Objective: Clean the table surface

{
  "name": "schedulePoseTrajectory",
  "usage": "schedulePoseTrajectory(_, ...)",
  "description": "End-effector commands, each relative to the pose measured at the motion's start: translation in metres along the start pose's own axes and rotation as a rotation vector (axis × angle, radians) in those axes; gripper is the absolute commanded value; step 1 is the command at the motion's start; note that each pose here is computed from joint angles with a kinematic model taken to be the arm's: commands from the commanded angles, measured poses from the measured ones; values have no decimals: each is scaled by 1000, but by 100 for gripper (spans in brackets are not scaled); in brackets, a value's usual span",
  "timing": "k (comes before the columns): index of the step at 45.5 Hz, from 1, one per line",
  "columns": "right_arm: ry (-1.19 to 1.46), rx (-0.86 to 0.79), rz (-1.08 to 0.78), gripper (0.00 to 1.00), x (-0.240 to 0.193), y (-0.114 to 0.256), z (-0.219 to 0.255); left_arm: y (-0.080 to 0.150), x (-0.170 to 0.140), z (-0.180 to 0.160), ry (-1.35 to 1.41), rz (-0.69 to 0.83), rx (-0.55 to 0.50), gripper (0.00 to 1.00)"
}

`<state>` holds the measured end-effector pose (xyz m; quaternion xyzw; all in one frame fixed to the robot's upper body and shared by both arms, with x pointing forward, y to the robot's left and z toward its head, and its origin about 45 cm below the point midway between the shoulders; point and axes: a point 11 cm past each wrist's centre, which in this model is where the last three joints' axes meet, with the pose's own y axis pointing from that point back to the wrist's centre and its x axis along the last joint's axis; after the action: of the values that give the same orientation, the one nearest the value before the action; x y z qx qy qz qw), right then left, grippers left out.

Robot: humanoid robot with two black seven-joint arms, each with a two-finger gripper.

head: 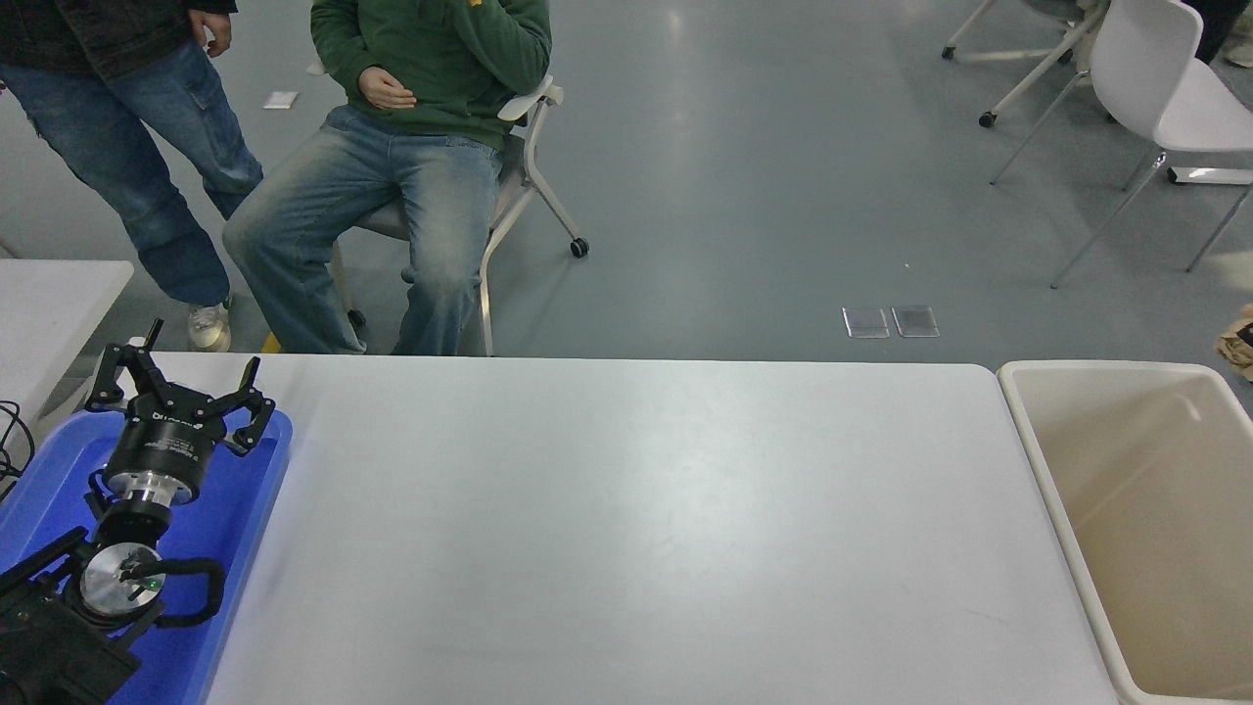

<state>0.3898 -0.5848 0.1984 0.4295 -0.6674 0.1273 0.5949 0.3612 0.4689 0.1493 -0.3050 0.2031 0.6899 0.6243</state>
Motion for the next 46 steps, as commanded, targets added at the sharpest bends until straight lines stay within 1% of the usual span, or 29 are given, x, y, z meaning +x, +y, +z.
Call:
schedulePoseTrajectory(1,18,-89,-9,0,-16,2,16,0,0,0,0,0,0,100)
schedulePoseTrajectory(7,27,-135,-17,0,-21,4,27,0,0,0,0,0,0,100)
schedulePoseTrajectory(12,30,-139,-24,1,-25,5,28,0,0,0,0,0,0,100)
schedulePoseTrajectory(16,34,-149,-31,8,-29,6,33,0,0,0,0,0,0,100)
schedulePoseTrajectory(23,36,-149,-39,10,-34,6,34,0,0,0,0,0,0,100)
schedulePoseTrajectory(29,31,-148,-42,17,-35,6,33,0,0,0,1,0,-1,100)
schedulePoseTrajectory(33,31,-146,-44,24,-36,6,32,0,0,0,0,0,0,100)
schedulePoseTrajectory(35,30,-144,-44,33,-36,6,31,0,0,0,0,0,0,100)
schedulePoseTrajectory(38,30,-142,-52,51,-39,6,30,0,0,0,0,0,0,100)
schedulePoseTrajectory(40,29,-139,-53,67,-39,6,29,0,0,0,0,0,0,100)
schedulePoseTrajectory(41,28,-138,-59,79,-40,6,29,0,0,0,0,0,0,100)
schedulePoseTrajectory(43,25,-136,-65,88,-41,7,28,0,0,0,0,0,0,100)
schedulePoseTrajectory(44,24,-135,-67,98,-41,6,28,0,0,0,0,0,0,100)
schedulePoseTrajectory(46,24,-135,-68,100,-41,6,28,0,0,0,0,0,0,100)
